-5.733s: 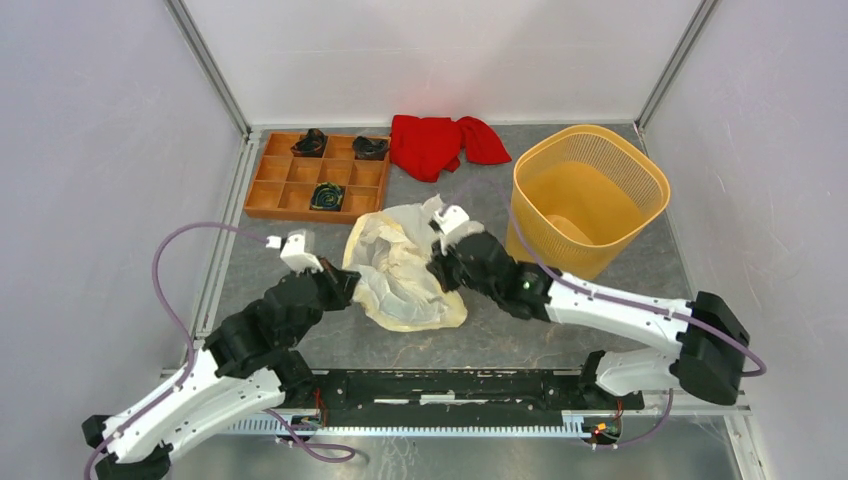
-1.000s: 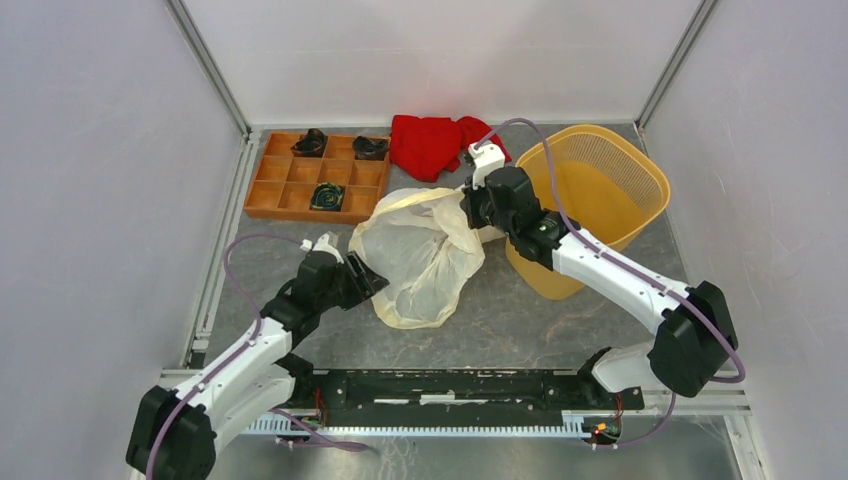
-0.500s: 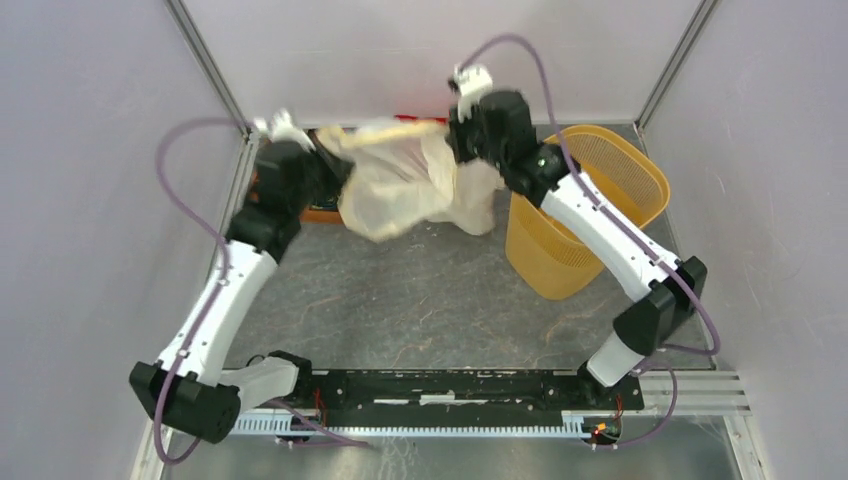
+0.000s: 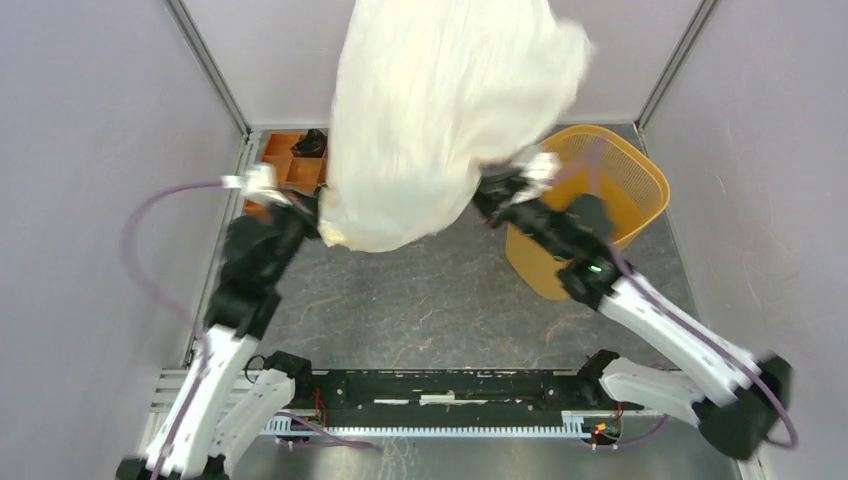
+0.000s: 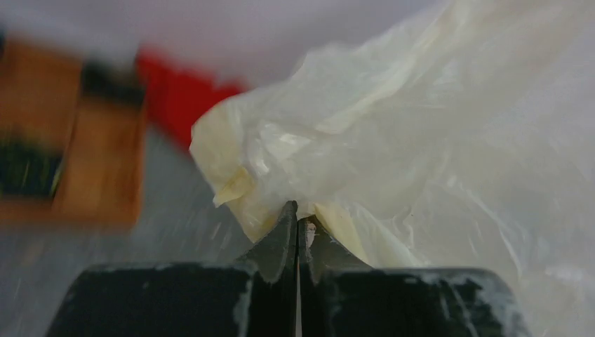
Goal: Put the trash bags into the trash bin
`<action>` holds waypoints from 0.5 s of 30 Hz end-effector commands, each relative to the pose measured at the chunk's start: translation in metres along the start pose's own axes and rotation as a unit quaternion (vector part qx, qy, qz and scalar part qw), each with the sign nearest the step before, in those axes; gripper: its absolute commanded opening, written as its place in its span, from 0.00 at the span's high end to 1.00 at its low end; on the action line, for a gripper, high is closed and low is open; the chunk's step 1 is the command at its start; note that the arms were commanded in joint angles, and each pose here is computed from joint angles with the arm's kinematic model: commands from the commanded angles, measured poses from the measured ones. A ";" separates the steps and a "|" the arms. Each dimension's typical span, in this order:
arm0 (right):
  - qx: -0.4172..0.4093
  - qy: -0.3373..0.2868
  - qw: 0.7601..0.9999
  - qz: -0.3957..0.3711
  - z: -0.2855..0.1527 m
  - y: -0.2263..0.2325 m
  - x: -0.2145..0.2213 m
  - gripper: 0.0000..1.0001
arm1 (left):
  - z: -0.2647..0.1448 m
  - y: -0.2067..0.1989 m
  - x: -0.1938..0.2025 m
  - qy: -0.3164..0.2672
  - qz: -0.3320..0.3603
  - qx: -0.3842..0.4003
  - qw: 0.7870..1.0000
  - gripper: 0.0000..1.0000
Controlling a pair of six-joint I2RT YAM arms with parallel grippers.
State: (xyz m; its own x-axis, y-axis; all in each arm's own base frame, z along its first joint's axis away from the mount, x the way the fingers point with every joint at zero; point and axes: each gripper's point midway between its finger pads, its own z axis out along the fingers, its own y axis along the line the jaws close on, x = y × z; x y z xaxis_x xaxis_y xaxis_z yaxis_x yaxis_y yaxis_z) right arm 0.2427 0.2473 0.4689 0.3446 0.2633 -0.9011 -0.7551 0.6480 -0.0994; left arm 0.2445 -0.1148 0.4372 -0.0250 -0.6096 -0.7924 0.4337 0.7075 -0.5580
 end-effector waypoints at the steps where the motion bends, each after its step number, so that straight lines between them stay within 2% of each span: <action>1: -0.030 0.324 0.937 0.127 -0.058 0.036 0.248 0.99 | -0.068 0.149 0.226 0.299 -0.116 -0.249 0.914 0.98; 3: -0.034 0.317 0.937 0.147 -0.061 0.042 0.247 0.99 | -0.065 0.133 0.220 0.271 -0.142 -0.208 0.929 0.98; 6: -0.033 0.286 0.951 0.110 -0.026 0.029 0.200 0.99 | -0.035 0.098 0.154 0.186 -0.108 -0.147 0.966 0.98; 9: -0.030 0.227 0.972 0.054 0.029 0.008 0.105 0.99 | 0.006 0.047 0.074 0.152 -0.033 -0.094 0.983 0.98; 11: -0.044 0.168 0.984 0.030 0.053 0.006 0.032 0.99 | 0.021 -0.004 0.009 0.111 0.011 -0.034 0.993 0.98; 13: -0.061 0.096 0.993 0.015 0.060 0.011 -0.034 0.99 | 0.016 -0.053 -0.051 0.041 0.040 0.033 0.998 0.98; 15: -0.077 0.037 0.996 0.014 0.053 0.018 -0.071 0.99 | -0.003 -0.083 -0.087 -0.028 0.056 0.084 0.994 0.98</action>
State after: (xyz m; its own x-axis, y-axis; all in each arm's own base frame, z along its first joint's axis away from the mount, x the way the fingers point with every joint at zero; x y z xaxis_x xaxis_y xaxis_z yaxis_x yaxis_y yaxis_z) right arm 0.2876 0.3038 0.4707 0.0917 0.0769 -0.9928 -0.8161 0.5771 -0.0307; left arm 0.2662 -0.1324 0.4598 -0.2066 -0.5716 -0.7941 0.3686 0.7063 -0.6043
